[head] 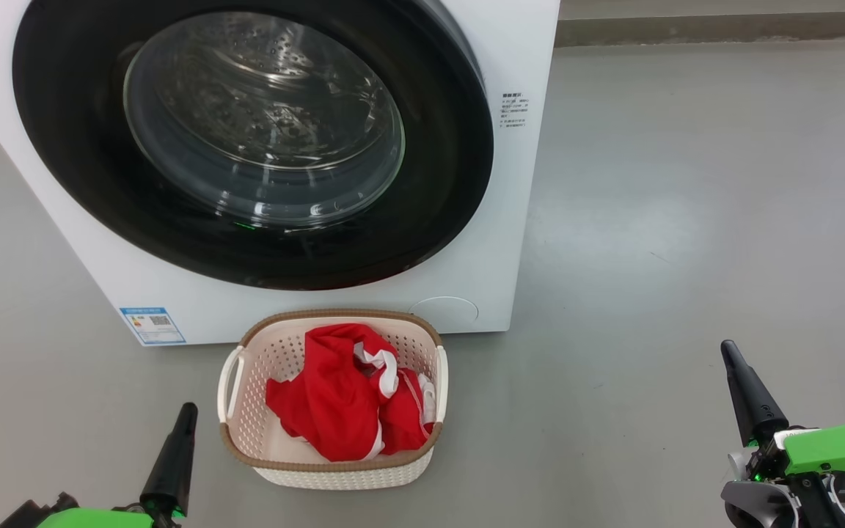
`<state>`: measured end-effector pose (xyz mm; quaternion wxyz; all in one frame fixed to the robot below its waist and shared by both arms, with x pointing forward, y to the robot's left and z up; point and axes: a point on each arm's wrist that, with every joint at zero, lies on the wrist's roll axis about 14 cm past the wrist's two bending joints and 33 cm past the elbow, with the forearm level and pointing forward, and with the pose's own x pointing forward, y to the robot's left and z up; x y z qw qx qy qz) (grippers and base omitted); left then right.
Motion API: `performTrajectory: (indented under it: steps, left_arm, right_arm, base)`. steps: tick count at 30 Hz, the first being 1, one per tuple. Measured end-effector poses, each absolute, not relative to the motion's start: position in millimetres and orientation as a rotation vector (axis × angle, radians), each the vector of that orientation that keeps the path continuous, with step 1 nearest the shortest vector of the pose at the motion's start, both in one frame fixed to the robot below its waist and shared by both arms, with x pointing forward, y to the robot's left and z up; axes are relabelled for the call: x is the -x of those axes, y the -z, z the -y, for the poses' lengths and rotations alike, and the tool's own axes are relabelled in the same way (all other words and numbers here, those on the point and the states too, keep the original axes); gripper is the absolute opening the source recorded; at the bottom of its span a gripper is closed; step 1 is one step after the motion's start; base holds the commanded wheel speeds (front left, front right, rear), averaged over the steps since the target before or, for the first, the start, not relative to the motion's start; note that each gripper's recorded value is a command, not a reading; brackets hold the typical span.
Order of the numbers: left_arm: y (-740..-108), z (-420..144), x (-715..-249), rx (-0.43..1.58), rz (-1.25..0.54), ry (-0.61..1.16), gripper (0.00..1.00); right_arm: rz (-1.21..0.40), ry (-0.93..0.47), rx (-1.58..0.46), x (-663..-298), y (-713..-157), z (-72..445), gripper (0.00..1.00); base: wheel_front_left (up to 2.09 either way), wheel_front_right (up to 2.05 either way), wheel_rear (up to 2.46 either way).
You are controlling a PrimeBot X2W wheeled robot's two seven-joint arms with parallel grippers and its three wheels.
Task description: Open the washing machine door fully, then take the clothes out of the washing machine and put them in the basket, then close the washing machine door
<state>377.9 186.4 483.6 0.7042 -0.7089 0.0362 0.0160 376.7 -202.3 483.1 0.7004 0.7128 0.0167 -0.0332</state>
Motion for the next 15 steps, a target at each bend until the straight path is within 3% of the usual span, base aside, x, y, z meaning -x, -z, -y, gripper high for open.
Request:
performTrajectory:
  steps: [15]
  left_arm:
    - [-483.5,-186.4,-377.9,1.577,-0.081,-0.036,0.00]
  right_arm:
    - [-0.038,0.075,-1.588,-376.7,-482.9,202.3,0.00]
  base:
    - [0.00,0.00,0.00]
